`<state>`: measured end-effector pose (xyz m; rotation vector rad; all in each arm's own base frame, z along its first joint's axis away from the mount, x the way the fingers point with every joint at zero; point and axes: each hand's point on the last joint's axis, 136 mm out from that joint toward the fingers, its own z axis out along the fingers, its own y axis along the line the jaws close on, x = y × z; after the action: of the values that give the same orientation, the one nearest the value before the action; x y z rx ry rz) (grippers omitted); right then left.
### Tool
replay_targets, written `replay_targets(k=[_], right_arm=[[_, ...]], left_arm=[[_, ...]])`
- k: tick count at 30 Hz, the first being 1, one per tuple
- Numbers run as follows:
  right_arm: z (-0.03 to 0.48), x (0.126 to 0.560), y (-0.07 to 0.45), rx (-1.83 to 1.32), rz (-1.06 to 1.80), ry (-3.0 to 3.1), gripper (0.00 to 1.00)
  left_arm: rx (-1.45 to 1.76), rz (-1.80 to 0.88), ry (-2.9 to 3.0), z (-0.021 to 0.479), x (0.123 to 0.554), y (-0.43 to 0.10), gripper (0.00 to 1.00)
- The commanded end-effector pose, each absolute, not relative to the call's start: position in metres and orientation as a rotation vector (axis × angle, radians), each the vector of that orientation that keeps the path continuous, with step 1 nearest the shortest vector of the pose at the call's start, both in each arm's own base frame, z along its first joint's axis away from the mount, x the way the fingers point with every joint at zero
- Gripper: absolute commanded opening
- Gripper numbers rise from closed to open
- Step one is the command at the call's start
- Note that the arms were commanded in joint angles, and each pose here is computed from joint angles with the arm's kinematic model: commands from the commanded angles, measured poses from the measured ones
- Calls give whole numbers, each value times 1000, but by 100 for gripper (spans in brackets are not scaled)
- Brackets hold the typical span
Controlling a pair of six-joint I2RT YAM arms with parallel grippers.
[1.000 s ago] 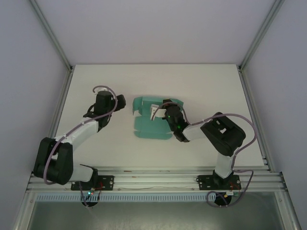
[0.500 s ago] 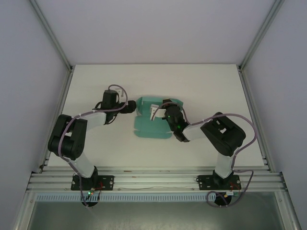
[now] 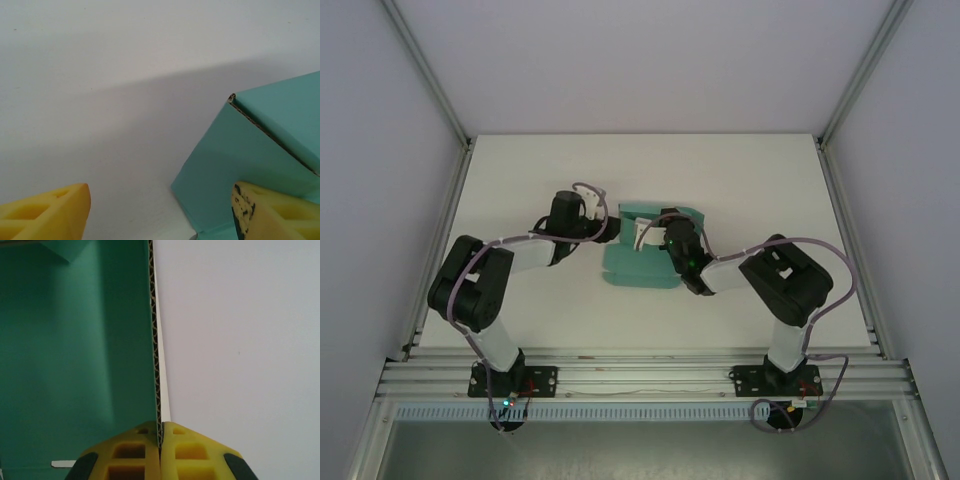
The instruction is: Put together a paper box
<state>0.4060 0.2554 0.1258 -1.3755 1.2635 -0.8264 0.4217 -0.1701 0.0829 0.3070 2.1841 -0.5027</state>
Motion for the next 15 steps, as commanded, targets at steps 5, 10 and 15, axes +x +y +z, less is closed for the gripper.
replay_targets(k=[5,10,15], right_arm=[[145,407,258,-1331,-822,1275,0],[145,406,258,-1350,-837,1259,0],[147,408,258,-1358,-847,1265,0]], left_arm=[[343,-496,2207,70,405,-172,74],[369,-515,2193,75,404,-176,72],[431,-561,2183,81,401,-191,70]])
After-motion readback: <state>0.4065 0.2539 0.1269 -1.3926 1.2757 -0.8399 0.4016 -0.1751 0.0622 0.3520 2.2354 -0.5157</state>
